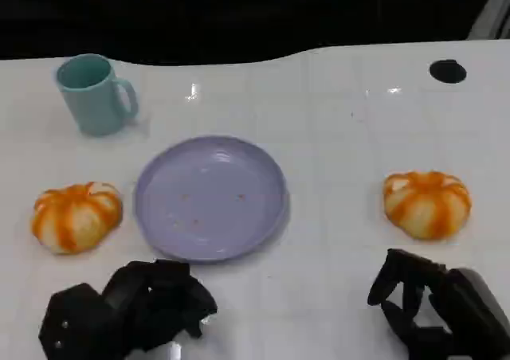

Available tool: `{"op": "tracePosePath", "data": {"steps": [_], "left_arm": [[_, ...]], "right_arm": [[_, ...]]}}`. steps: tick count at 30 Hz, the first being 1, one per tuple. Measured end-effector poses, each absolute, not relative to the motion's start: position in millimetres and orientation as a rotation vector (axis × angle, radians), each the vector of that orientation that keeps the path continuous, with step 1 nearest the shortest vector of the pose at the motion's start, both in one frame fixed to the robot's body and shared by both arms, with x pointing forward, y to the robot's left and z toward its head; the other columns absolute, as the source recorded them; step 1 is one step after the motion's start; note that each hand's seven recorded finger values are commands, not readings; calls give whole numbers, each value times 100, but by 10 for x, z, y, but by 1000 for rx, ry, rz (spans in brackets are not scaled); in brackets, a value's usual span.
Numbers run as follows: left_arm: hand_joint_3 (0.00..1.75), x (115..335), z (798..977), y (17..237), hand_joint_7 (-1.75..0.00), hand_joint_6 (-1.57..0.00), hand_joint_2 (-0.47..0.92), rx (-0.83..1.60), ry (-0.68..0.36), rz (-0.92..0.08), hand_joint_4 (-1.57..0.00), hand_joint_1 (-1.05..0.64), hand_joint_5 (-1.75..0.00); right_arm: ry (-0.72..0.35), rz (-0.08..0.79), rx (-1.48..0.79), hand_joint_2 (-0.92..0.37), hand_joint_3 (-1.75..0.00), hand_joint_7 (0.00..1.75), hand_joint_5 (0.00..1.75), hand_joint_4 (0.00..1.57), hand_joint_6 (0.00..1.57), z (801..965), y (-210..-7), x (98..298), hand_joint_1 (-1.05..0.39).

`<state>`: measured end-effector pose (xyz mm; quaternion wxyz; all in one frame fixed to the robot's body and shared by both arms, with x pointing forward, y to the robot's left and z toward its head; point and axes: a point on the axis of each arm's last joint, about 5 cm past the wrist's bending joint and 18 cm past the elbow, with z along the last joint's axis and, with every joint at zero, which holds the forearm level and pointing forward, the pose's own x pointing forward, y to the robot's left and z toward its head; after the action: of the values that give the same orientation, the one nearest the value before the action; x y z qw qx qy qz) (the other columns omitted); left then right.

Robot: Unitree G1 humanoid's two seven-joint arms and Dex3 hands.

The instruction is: Grasp the bread from the table and place it into the plate.

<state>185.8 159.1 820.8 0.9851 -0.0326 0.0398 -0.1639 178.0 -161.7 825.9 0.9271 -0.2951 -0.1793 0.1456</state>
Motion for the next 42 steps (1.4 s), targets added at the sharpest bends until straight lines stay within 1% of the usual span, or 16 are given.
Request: {"op": "tracePosePath", "data": {"steps": [23,27,29,30,31,32,34,35,36,37,38,39,40,41,42], "left_arm": [[0,1858,8209,1591,-79,-128,86,-65,80,-330,-88,-104,-152],[0,1858,8208,1591,-80,-128,86,-65,80,-330,-88,-103,-152],[0,1858,8208,1591,-80,-128,87,-64,80,-330,-87,-104,-152],[0,1858,8208,1591,-80,-128,87,-64,81,-330,-87,-105,-152],[1,1858,8207,1591,-80,-128,87,-64,81,-330,-87,-105,-152],[0,1858,8207,1591,-80,-128,87,-64,81,-330,-87,-104,-152],[0,1858,8207,1591,-79,-128,86,-64,81,-330,-88,-104,-152],[0,1858,8207,1591,-79,-128,86,-64,81,-330,-88,-104,-152],[0,1858,8207,1591,-79,-128,87,-64,81,-330,-88,-105,-152],[0,1858,8207,1591,-80,-128,87,-64,81,-330,-88,-105,-152],[0,1858,8207,1591,-80,-128,87,-64,81,-330,-88,-105,-152],[0,1858,8207,1591,-80,-129,87,-64,81,-330,-88,-105,-152],[0,1858,8207,1591,-80,-129,87,-64,81,-330,-88,-105,-152],[0,1858,8207,1591,-80,-128,87,-64,81,-330,-88,-105,-152],[0,1858,8207,1591,-80,-128,87,-64,81,-329,-88,-105,-152]], "right_arm": [[-368,298,-605,-42,-123,145,175,76,66,8259,-1617,1780,-29],[-370,291,-604,-44,-118,134,175,74,67,8260,-1618,1781,-29],[-374,284,-602,-49,-107,119,173,71,71,8264,-1618,1787,-30],[-377,277,-601,-50,-104,115,170,70,72,8267,-1619,1791,-31],[-380,270,-600,-51,-101,108,163,70,74,8271,-1620,1797,-32],[-384,263,-599,-50,-98,97,151,70,77,8275,-1621,1803,-33],[-391,247,-595,-51,-95,83,136,69,80,8283,-1619,1811,-34],[-397,236,-592,-52,-91,73,124,66,78,8285,-1615,1813,-34],[-403,224,-591,-52,-90,67,116,63,77,8288,-1612,1816,-35],[-409,217,-593,-57,-82,57,102,59,73,8291,-1611,1820,-36],[-415,212,-594,-64,-68,44,84,57,70,8296,-1609,1823,-37],[-421,211,-594,-68,-60,37,75,56,69,8304,-1608,1828,-38],[-425,211,-594,-75,-47,28,64,52,65,8311,-1606,1832,-39],[-428,210,-597,-84,-30,16,50,46,59,8318,-1609,1837,-42],[-430,210,-604,-91,-19,6,39,39,53,8325,-1618,1842,-44]]}}
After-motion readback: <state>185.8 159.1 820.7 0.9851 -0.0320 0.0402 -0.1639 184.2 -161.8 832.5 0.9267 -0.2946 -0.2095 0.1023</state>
